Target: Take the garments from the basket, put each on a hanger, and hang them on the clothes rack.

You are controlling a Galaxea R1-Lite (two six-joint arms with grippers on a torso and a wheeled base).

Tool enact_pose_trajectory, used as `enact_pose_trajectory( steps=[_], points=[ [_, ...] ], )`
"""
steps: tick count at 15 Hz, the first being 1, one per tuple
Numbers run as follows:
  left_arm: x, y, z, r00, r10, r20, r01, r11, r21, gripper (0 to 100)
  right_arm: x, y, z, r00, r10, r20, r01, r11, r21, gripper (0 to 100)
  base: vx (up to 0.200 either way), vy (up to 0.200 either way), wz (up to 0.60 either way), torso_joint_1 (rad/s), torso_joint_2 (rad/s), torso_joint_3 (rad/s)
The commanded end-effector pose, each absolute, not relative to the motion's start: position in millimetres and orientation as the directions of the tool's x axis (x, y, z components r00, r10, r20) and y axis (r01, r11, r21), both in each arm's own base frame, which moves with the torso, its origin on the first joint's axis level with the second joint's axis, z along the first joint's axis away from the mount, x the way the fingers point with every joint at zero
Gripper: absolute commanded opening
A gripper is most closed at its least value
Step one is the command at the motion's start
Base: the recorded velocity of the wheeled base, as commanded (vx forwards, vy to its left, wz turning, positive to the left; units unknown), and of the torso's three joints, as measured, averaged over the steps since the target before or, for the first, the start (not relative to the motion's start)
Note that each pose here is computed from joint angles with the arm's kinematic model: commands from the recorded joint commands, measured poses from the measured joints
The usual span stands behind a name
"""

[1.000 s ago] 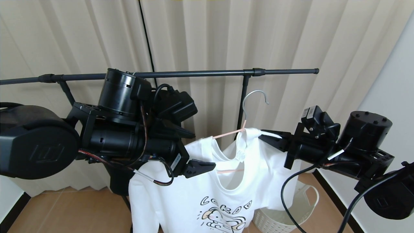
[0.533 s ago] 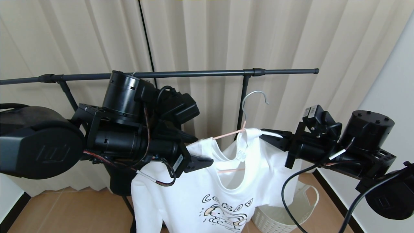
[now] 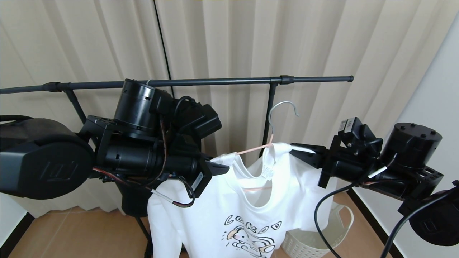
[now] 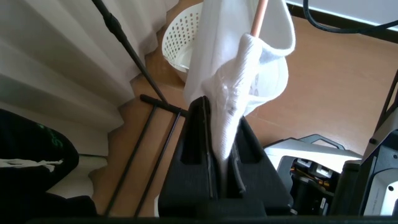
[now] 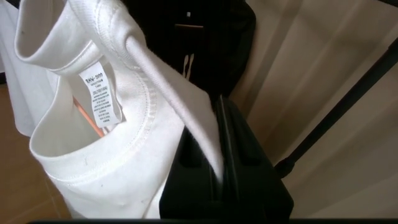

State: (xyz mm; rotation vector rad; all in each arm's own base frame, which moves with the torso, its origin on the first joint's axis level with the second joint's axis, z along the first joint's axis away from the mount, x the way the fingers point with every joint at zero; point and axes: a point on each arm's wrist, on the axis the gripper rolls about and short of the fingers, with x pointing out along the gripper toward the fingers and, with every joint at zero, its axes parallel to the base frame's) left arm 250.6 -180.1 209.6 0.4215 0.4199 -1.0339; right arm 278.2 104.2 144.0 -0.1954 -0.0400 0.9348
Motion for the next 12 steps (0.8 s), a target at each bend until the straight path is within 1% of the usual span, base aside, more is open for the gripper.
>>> enact_pose_trajectory(
  steps=[1, 2, 3, 6, 8, 12],
  points=[
    [250, -179, 211, 0.452, -0.728, -0.516, 0.883, 0.449, 0.138, 0, 277, 104, 146, 0.593, 0.804, -0.047, -0.796, 0.576, -0.187, 0, 0.000, 0.000, 0.00, 0.000, 0.00, 0.000],
    [249, -179, 212, 0.453, -0.727, -0.515, 0.882, 0.451, 0.139, 0, 276, 104, 145, 0.593, 0.804, -0.049, -0.796, 0.576, -0.186, 0, 0.000, 0.000, 0.00, 0.000, 0.00, 0.000],
    [249, -179, 212, 0.453, -0.727, -0.515, 0.882, 0.451, 0.139, 0, 276, 104, 145, 0.593, 0.804, -0.050, -0.796, 0.576, -0.185, 100, 0.000, 0.000, 0.00, 0.000, 0.00, 0.000],
    [247, -176, 216, 0.463, -0.729, -0.503, 0.878, 0.457, 0.145, 0, 276, 102, 146, 0.597, 0.801, -0.047, -0.793, 0.580, -0.187, 100, 0.000, 0.000, 0.00, 0.000, 0.00, 0.000],
    [245, -174, 220, 0.474, -0.734, -0.486, 0.873, 0.462, 0.155, 0, 276, 96, 152, 0.613, 0.789, -0.031, -0.778, 0.597, -0.199, 100, 0.000, 0.000, 0.00, 0.000, 0.00, 0.000],
    [246, -162, 217, 0.532, -0.726, -0.435, 0.843, 0.504, 0.190, 0, 277, 78, 163, 0.649, 0.761, 0.002, -0.742, 0.633, -0.221, 100, 0.000, 0.000, 0.00, 0.000, 0.00, 0.000]
  ],
)
